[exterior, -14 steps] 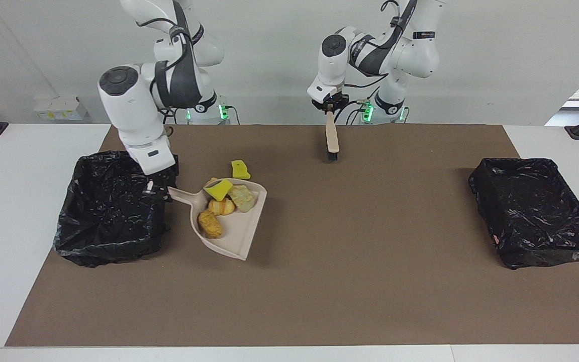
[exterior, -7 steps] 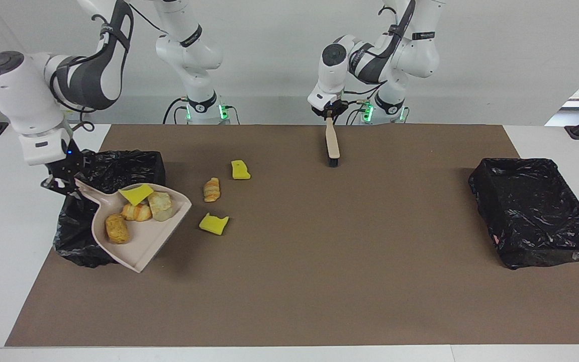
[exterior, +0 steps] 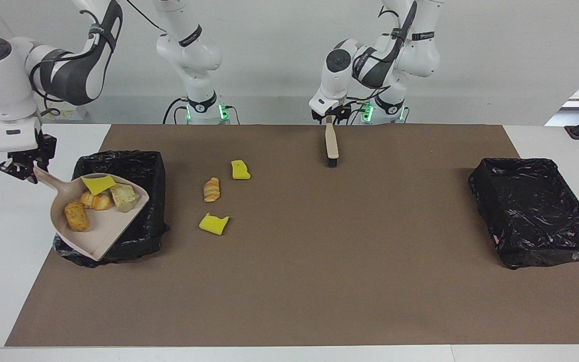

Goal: Sweep and dump trash in bin

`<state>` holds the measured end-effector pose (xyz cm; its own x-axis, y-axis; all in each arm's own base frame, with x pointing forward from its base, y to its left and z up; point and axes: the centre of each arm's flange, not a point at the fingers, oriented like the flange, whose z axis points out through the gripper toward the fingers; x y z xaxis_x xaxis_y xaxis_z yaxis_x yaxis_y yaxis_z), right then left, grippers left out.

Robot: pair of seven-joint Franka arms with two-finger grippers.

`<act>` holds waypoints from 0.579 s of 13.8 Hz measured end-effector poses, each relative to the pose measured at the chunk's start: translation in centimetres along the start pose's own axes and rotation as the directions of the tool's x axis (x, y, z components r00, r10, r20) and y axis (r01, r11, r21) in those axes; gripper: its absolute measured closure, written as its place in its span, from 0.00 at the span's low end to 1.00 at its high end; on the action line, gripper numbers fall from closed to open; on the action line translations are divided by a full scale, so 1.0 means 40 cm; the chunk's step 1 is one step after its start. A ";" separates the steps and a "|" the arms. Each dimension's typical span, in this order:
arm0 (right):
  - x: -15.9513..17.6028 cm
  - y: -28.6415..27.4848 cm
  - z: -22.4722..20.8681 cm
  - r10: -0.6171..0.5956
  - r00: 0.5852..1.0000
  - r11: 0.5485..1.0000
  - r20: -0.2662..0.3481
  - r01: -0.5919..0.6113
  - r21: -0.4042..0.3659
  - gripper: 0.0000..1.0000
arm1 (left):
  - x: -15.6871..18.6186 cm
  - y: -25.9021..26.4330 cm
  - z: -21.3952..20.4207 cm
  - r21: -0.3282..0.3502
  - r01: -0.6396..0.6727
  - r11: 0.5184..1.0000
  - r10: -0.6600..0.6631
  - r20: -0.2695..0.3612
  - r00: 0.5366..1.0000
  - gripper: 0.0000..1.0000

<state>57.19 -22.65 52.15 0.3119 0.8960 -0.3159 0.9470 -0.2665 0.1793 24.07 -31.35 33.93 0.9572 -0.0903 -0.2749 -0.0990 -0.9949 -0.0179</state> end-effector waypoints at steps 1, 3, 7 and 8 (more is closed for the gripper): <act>-0.003 -0.004 0.004 -0.010 0.999 1.000 0.032 0.010 0.002 0.68 | 0.042 -0.003 -0.033 -0.018 -0.009 1.000 0.009 0.006 1.000 0.07; -0.008 -0.014 0.011 0.010 0.997 1.000 0.076 -0.011 0.006 0.68 | 0.129 -0.019 -0.121 -0.055 -0.016 0.998 0.016 0.001 1.000 0.00; -0.005 -0.029 0.024 0.043 0.995 0.999 0.089 -0.045 0.018 0.68 | 0.283 -0.100 -0.347 -0.025 -0.082 0.996 0.080 -0.071 0.994 0.00; -0.006 -0.028 0.021 0.040 0.995 0.999 0.095 -0.042 0.015 0.68 | 0.316 -0.133 -0.414 -0.040 -0.090 0.995 0.086 -0.102 0.991 0.00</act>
<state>56.12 -22.86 51.24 0.3557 0.8467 -0.3957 0.9342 -0.3089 0.1787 41.19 -27.94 46.47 0.9678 -0.1794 -0.1763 -0.1740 -0.9837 0.0455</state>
